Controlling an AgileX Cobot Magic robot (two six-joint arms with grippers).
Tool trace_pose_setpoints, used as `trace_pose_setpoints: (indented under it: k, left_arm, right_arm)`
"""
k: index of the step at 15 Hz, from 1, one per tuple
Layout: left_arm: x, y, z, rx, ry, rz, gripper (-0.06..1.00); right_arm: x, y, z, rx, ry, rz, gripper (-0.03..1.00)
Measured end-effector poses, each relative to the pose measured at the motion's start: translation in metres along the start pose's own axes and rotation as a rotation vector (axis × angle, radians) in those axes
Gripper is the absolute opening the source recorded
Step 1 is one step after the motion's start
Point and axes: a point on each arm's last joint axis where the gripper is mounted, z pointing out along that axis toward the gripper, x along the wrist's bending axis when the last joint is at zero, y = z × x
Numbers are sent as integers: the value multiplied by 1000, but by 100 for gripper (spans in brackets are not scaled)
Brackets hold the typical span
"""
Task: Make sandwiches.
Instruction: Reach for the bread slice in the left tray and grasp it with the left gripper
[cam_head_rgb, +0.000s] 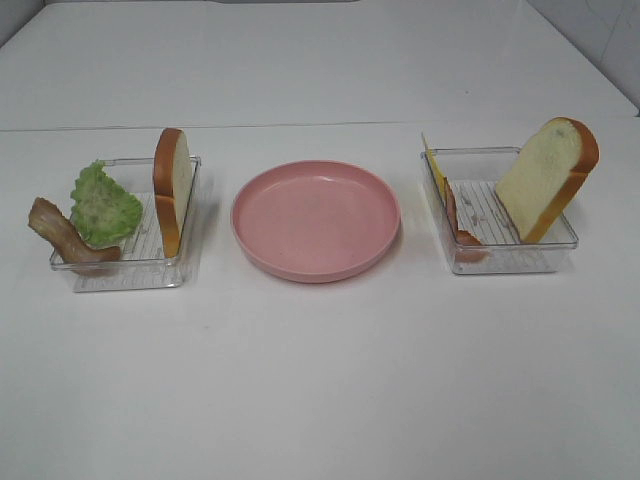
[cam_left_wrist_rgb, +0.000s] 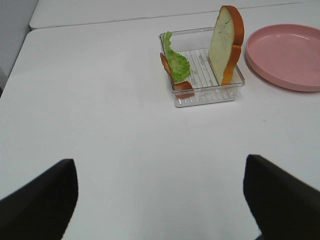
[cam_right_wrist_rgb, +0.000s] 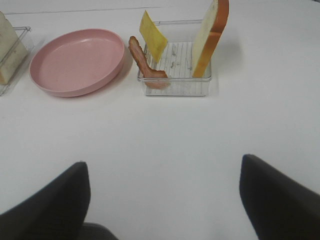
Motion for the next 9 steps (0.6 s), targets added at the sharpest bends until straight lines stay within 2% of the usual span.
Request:
trace_pose_setpoints:
  k: [9]
  left_arm:
    - [0,0,0,0,0,0,85]
  right_arm:
    - [0,0,0,0,0,0,77]
